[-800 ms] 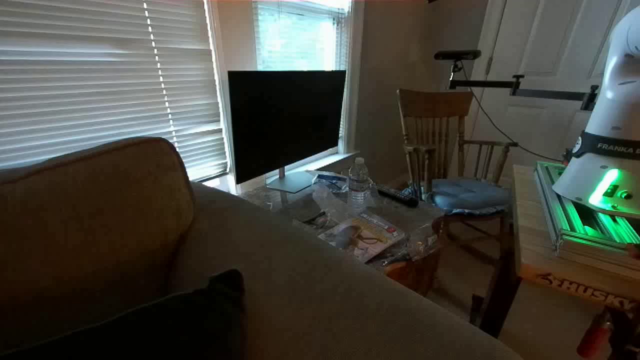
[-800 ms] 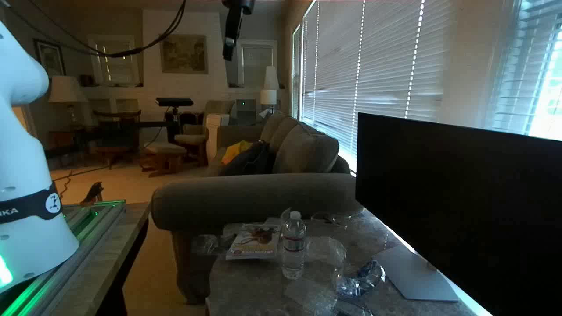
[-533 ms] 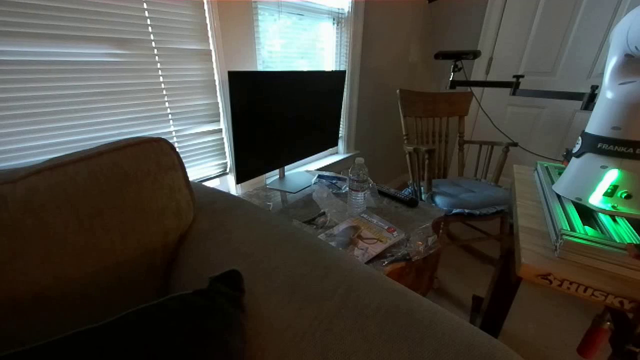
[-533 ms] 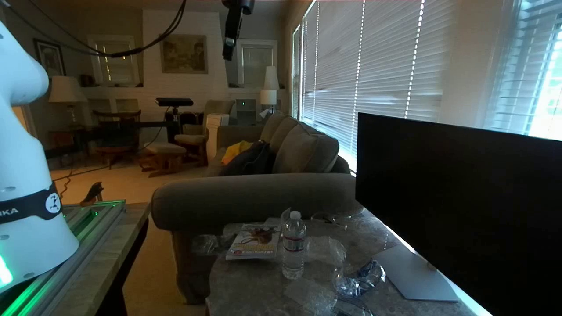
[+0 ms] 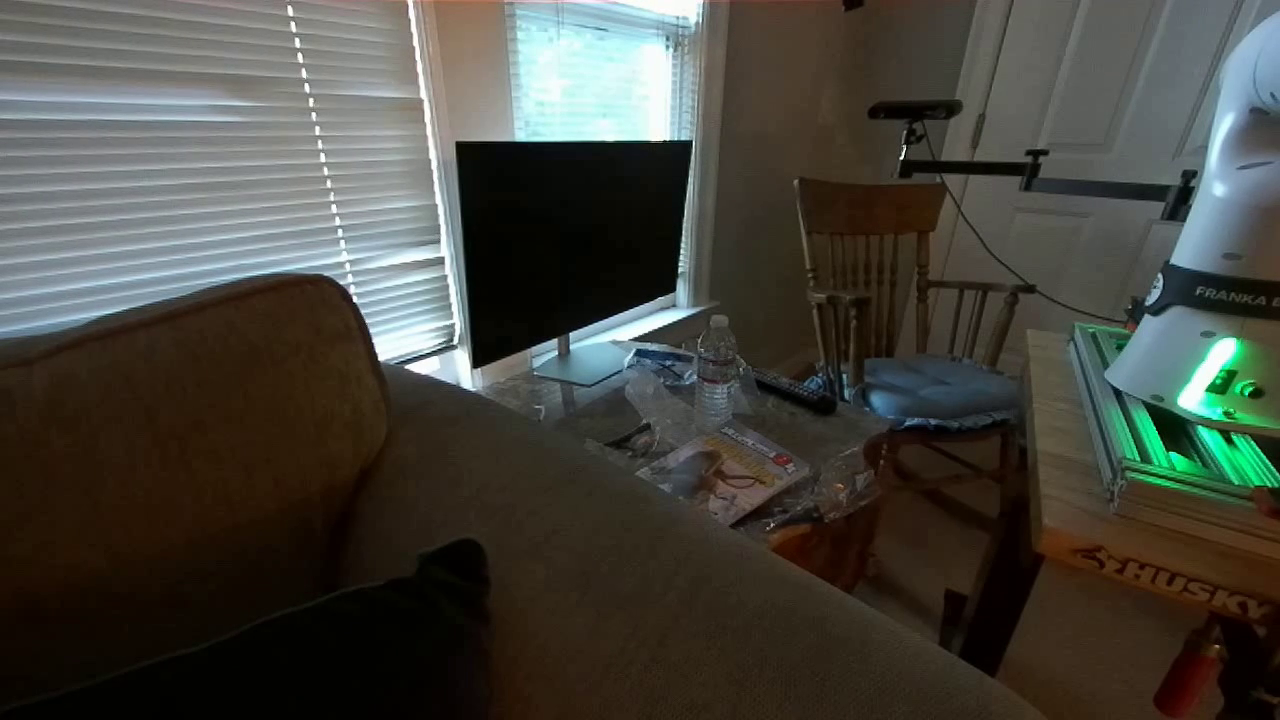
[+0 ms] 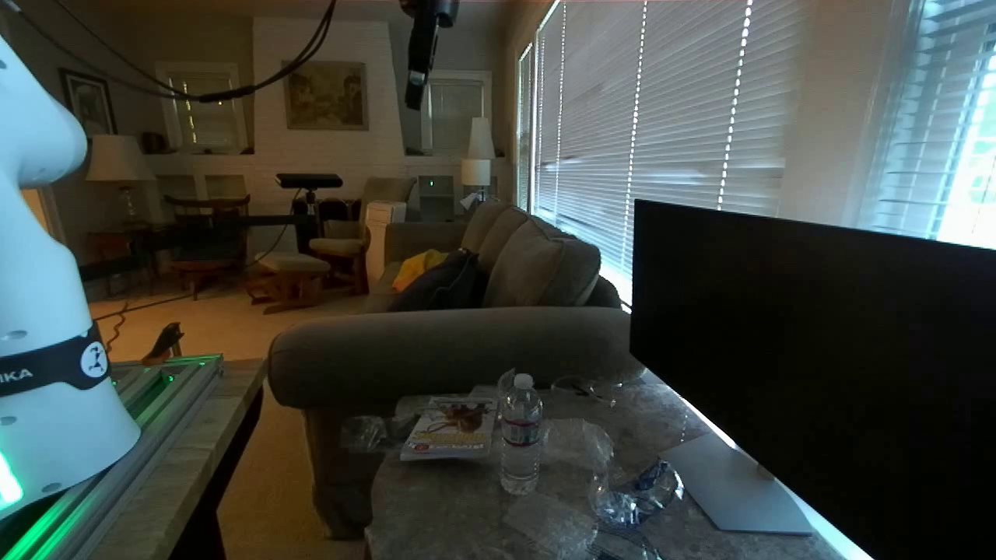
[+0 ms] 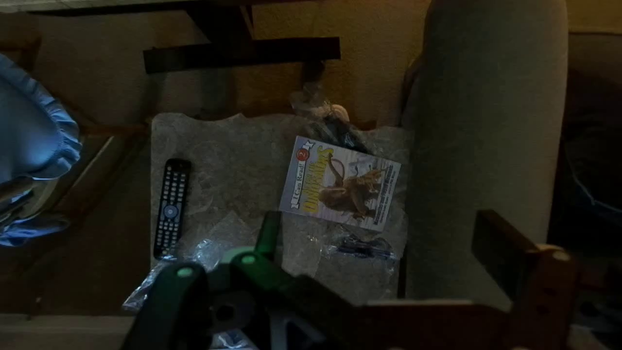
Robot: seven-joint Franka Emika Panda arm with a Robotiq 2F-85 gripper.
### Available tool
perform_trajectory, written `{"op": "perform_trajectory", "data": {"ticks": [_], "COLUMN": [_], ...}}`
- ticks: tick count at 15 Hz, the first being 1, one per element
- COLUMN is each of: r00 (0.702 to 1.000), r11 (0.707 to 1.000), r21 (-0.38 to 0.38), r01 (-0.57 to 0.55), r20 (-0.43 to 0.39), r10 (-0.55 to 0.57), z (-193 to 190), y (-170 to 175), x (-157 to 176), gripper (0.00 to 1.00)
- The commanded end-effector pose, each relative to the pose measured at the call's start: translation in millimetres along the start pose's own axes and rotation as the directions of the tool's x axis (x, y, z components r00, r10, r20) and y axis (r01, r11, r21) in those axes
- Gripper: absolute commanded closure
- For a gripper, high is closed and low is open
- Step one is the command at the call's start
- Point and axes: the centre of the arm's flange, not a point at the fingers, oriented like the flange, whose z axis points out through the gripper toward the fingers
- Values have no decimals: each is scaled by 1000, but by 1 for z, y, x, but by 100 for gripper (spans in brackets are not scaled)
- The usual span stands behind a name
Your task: Put the black remote control on the right armrest of the sofa.
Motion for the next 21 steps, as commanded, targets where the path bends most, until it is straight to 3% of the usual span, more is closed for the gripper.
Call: {"op": "perform_trajectory", "data": {"ticks": [1,4,8,11,17,21], "r00": [995,988,978,986,988,976], "r11": [996,991,980,985,986,974], "r21": [38,22,-61,-109,-79,-82], "r01": [-81,-131,-189,-133,-144,-211], "r20": [-61,-83,-98,-120,-74,-70], "r10": [83,133,182,120,139,206], "z": [27,53,82,104,157,205], "y": [24,67,123,155,178,193], "x": [36,65,86,97,130,154], "gripper": [0,0,0,0,0,0]}}
